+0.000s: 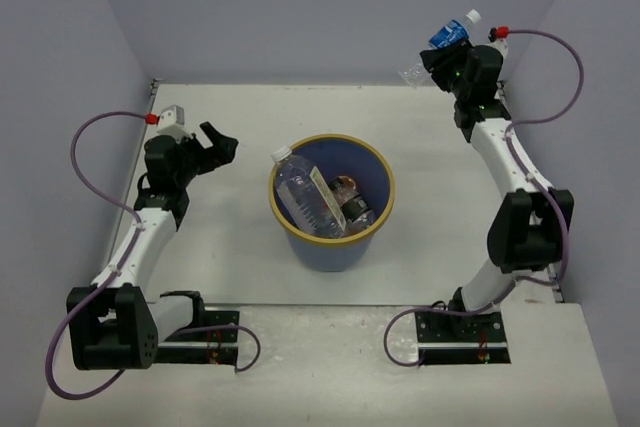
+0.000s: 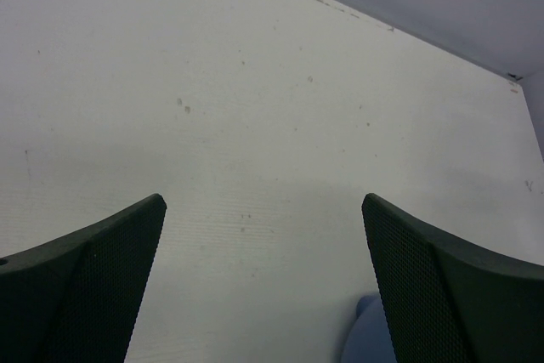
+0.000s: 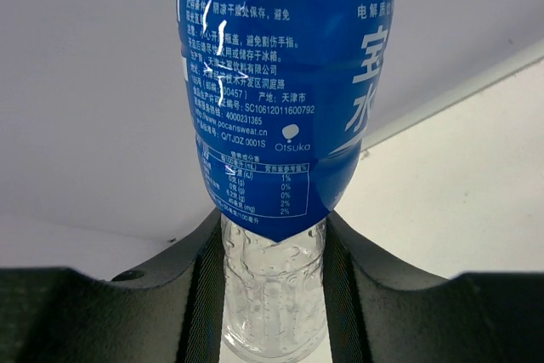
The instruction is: Put the plastic bottles in the bin
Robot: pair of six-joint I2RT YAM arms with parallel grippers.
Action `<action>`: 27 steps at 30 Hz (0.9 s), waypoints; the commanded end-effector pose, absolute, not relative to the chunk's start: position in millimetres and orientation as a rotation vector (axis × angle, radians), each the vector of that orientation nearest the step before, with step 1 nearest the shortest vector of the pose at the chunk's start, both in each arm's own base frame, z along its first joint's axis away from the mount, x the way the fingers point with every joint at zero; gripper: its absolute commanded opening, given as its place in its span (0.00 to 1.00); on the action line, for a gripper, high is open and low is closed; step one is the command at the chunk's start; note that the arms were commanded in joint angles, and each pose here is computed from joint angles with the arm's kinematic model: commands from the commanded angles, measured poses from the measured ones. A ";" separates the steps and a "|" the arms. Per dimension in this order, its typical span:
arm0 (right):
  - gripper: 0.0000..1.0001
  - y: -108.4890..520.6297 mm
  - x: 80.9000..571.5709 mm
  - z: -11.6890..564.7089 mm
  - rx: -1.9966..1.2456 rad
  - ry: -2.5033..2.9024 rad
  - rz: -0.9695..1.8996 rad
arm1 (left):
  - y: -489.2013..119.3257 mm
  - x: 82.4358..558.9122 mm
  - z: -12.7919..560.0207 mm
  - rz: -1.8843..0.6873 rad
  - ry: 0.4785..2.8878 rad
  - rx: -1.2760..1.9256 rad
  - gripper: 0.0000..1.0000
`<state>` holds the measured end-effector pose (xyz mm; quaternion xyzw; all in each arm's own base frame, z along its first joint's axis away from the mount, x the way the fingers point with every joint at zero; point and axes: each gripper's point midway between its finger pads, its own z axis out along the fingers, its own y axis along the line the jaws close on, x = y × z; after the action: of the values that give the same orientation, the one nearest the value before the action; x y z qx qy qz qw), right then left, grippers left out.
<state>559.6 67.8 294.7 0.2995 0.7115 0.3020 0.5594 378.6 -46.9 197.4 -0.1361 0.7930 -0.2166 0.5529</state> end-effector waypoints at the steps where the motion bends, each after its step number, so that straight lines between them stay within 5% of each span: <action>1: 0.09 87.4 499.8 379.5 0.387 1.551 0.671 | -53.2 363.8 189.3 -0.568 1.891 -0.325 1.00; 7: 0.10 157.6 391.3 439.6 -0.017 1.478 0.583 | -55.7 350.0 183.8 -0.578 1.889 -0.313 1.00; 12: 0.12 186.8 332.9 432.5 -0.183 1.438 0.581 | -58.2 348.2 186.2 -0.588 1.889 -0.290 1.00; 27: 0.28 237.0 281.0 315.5 -0.346 1.722 0.482 | -59.2 343.6 178.7 -0.587 1.904 -0.278 1.00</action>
<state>282.6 248.0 325.0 -0.1698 0.7332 0.2449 0.6112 343.7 -59.3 172.6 -0.1300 0.8059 -0.2441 0.5234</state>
